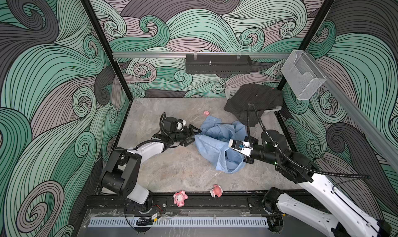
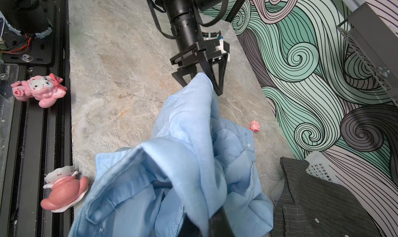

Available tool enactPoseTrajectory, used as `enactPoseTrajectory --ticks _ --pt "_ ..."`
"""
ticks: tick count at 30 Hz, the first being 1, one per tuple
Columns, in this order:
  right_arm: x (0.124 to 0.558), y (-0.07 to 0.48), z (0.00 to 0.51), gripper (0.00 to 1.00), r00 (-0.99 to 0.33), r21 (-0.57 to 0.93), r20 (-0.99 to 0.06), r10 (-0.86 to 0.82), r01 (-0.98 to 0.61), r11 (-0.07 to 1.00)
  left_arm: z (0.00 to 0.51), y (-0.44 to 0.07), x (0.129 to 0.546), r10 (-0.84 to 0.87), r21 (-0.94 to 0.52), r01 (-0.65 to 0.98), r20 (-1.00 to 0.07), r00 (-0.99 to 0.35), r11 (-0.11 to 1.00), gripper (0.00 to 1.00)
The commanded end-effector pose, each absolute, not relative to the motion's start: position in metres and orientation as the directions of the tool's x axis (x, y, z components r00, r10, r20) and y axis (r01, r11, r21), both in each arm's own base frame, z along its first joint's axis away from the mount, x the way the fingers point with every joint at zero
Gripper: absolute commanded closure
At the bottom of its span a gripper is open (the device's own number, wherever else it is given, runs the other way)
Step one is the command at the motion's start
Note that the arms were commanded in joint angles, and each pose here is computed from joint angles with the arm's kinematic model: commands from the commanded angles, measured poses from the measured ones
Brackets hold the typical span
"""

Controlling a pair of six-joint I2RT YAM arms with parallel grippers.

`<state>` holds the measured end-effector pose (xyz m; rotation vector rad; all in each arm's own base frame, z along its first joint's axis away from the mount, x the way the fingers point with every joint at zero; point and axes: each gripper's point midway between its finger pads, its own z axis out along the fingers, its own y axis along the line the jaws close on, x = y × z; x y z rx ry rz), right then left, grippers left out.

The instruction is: Fold and stack the long sleeve shirts

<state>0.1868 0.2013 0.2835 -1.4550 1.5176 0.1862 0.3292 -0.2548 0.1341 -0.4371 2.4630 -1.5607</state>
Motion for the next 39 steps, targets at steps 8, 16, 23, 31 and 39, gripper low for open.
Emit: enactPoseTrajectory --ticks 8,16,23,31,39 --pt "0.21 0.186 0.292 1.0 0.184 -0.546 -0.68 -0.71 -0.773 0.323 0.205 -0.233 0.362 -0.335 -0.923 -0.014 -0.126 -0.934 0.384 1.0" --pt "0.282 0.234 0.325 1.0 0.232 -0.545 -0.746 -0.625 -0.752 0.371 0.354 -0.081 0.403 -0.515 -0.7 0.087 -0.599 -0.613 0.709 1.0" --pt "0.334 0.309 0.435 1.0 0.431 -0.576 -0.804 -0.41 -0.736 0.356 0.517 -0.016 0.38 -0.527 -0.568 0.098 -0.805 -0.274 0.817 1.0" --pt "0.343 0.311 0.396 1.0 0.397 -0.581 -0.771 -0.498 -0.758 0.296 0.461 -0.018 0.365 -0.534 -0.585 0.01 -0.746 -0.397 0.811 1.0" --pt "0.329 0.247 0.237 1.0 0.16 -0.51 -0.611 -0.776 -0.829 0.23 0.272 -0.11 0.316 -0.399 -0.581 -0.045 -0.498 -0.77 0.812 1.0"
